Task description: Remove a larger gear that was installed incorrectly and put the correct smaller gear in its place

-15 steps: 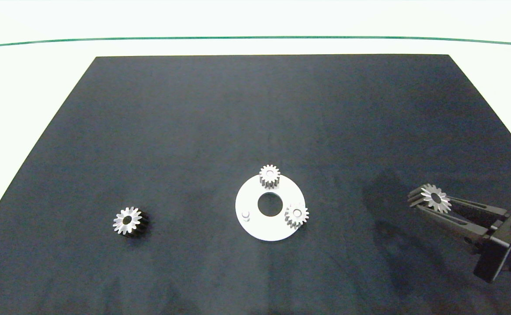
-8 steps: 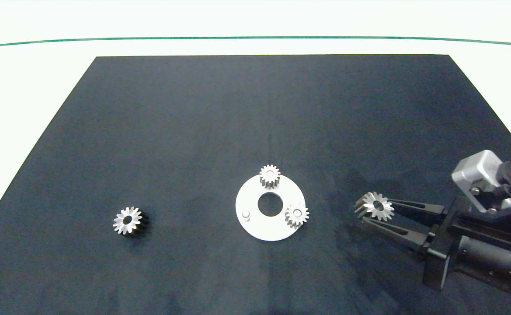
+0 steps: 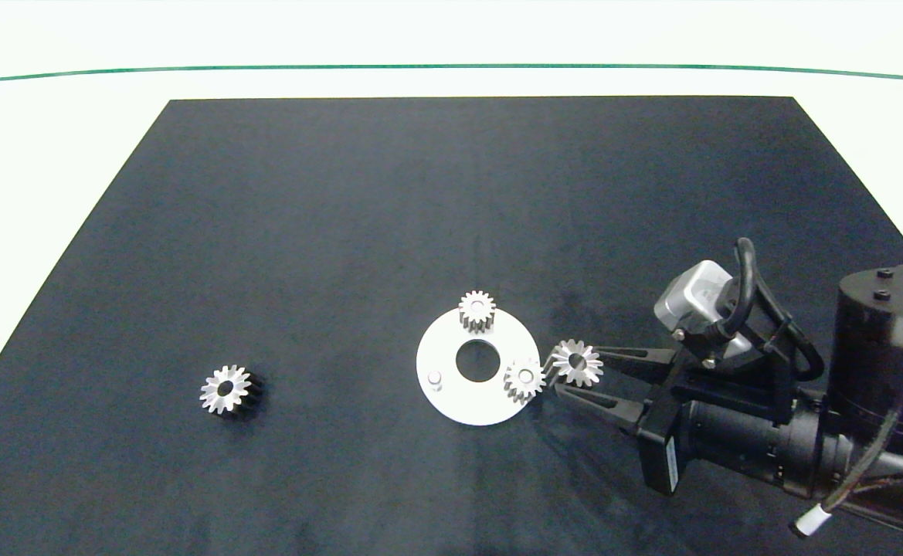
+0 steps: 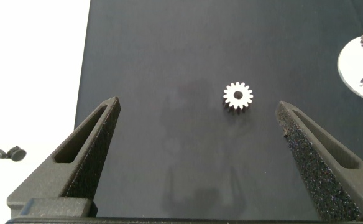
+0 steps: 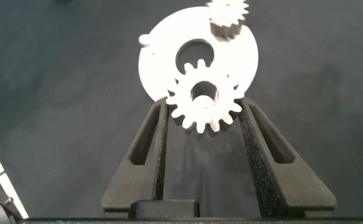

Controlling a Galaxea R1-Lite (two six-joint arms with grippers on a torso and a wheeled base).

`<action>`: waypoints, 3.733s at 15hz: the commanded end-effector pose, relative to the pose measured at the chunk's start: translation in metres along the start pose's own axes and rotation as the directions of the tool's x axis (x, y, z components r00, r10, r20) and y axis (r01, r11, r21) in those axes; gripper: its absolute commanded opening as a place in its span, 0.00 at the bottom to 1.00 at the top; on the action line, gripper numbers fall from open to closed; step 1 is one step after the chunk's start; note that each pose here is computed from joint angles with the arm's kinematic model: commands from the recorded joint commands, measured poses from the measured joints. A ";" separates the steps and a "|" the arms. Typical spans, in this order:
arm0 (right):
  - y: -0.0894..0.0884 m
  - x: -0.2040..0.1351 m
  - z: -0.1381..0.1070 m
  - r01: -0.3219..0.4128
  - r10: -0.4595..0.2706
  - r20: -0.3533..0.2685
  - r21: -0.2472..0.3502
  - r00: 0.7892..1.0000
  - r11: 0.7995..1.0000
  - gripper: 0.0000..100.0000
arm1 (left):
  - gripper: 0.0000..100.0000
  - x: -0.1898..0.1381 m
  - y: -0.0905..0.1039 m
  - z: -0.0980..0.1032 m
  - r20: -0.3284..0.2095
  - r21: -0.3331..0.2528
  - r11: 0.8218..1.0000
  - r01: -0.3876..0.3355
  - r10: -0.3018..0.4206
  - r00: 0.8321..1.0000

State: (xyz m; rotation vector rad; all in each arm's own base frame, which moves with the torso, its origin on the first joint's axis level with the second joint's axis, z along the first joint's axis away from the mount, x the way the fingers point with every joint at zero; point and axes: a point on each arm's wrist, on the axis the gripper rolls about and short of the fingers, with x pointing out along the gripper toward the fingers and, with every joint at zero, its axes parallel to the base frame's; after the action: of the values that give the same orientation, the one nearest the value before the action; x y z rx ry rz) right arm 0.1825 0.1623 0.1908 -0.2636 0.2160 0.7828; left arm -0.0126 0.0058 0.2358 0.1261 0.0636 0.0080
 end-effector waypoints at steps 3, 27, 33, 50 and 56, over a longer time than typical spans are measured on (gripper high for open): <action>0.015 0.028 0.010 -0.076 0.073 -0.052 -0.068 0.996 0.995 0.22 | 1.00 -0.005 0.001 -0.001 0.022 -0.008 1.000 0.008 -0.008 1.000; 0.039 0.116 0.026 -0.108 0.090 -0.147 -0.122 0.985 0.987 0.22 | 1.00 -0.016 0.003 -0.004 0.069 -0.017 1.000 0.020 -0.019 0.997; 0.040 0.123 0.023 -0.100 0.080 -0.159 -0.124 0.984 0.987 0.22 | 1.00 -0.015 0.002 -0.010 0.058 -0.015 1.000 0.021 -0.020 0.998; 0.045 0.126 0.018 -0.074 0.049 -0.182 -0.134 0.982 0.988 1.00 | 1.00 -0.015 0.003 -0.010 0.058 -0.018 0.999 0.032 -0.031 0.998; 0.043 0.114 0.028 -0.066 0.045 -0.150 -0.135 0.988 0.989 1.00 | 1.00 -0.014 0.002 -0.013 0.049 -0.017 0.999 0.030 -0.029 0.998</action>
State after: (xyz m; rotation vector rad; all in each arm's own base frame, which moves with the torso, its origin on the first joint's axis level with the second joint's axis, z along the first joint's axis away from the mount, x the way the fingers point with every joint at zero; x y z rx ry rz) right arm 0.2356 0.2784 0.1711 -0.4565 0.3273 0.8349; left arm -0.0279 0.0094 0.2249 0.1059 0.0125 -0.0252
